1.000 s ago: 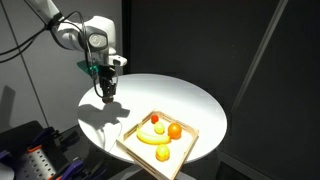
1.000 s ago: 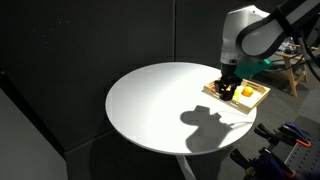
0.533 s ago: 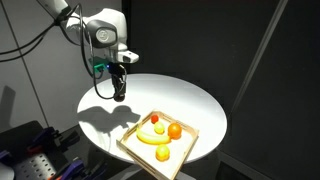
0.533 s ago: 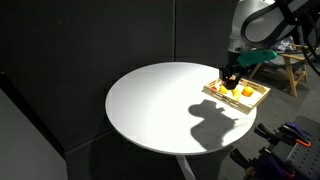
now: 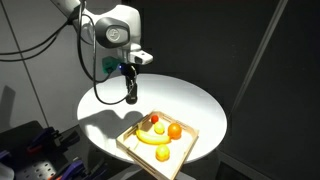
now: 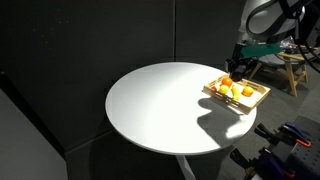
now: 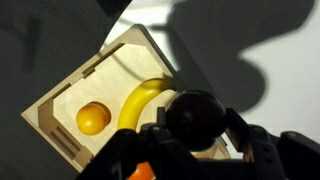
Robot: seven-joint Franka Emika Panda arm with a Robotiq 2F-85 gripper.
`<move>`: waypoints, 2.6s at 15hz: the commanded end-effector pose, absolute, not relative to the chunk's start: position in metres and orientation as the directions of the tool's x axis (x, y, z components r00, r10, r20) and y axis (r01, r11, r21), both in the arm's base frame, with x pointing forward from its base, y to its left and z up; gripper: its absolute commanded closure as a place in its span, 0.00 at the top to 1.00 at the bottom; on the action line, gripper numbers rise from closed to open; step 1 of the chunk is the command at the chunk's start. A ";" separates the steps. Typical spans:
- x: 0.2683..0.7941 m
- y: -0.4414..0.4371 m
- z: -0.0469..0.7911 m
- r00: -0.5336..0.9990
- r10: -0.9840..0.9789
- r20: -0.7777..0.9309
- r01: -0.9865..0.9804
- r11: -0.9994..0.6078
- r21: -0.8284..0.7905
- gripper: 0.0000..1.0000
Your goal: Put the apple in the box
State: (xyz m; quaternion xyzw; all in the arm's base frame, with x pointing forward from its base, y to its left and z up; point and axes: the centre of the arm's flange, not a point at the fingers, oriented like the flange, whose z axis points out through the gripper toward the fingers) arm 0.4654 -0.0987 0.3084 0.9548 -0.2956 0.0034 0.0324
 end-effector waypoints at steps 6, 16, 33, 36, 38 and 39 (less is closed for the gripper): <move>0.487 -0.151 0.283 0.774 -0.633 0.007 -0.631 -0.771 0.084 0.34; 0.501 -0.183 0.256 0.739 -0.673 0.007 -0.670 -0.735 0.106 0.34; 0.544 -0.180 0.228 0.763 -0.646 0.008 -0.641 -0.755 0.137 0.34; 0.545 -0.180 0.221 0.764 -0.645 0.001 -0.638 -0.756 0.144 0.34; 0.544 -0.179 0.216 0.765 -0.644 -0.006 -0.636 -0.757 0.148 0.34; 0.543 -0.179 0.214 0.766 -0.643 -0.009 -0.635 -0.758 0.151 0.34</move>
